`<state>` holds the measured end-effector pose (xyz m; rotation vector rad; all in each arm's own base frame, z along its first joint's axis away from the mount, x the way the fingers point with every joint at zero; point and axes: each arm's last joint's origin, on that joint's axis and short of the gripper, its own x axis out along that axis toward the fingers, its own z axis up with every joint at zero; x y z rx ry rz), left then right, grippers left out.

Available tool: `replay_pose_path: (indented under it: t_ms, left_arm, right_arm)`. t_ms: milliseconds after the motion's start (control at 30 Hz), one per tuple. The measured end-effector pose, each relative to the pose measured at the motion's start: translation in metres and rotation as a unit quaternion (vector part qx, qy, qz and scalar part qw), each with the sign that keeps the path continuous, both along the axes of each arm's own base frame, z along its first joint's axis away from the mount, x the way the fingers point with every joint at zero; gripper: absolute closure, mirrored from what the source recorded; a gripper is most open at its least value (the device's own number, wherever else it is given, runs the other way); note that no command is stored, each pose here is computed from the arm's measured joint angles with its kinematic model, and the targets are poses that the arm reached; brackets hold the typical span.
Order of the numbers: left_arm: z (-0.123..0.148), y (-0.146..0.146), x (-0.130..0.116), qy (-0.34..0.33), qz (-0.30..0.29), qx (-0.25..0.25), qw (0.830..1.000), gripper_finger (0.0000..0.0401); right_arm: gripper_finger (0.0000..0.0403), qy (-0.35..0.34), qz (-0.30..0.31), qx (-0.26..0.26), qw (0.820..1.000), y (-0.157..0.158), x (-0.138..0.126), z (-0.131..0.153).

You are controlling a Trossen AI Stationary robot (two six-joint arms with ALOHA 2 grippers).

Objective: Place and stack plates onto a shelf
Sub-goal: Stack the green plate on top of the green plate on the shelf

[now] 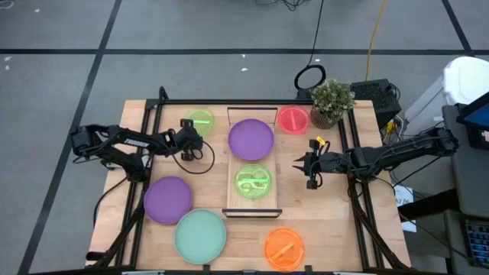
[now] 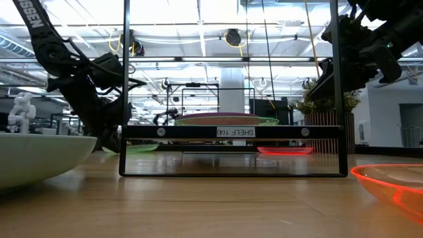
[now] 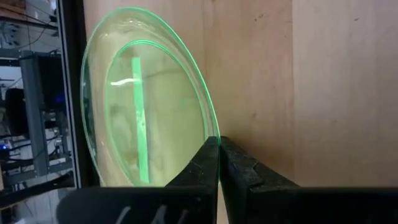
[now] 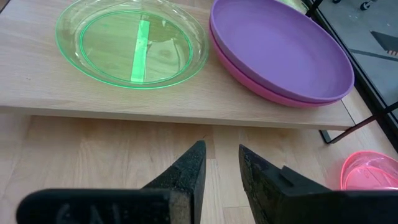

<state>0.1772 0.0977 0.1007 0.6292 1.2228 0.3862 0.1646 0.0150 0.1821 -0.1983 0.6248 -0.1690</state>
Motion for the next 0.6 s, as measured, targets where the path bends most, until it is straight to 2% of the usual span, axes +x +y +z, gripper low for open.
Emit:
replay_pose_path:
  t_ms: [600]
  left_arm:
    - [0.008, -0.015, 0.003, -0.003, -0.028, 0.018, 0.999, 0.0397]
  right_arm:
    - [0.0321, 0.001, 0.003, -0.005, 1.000, 0.000, 0.000, 0.000]
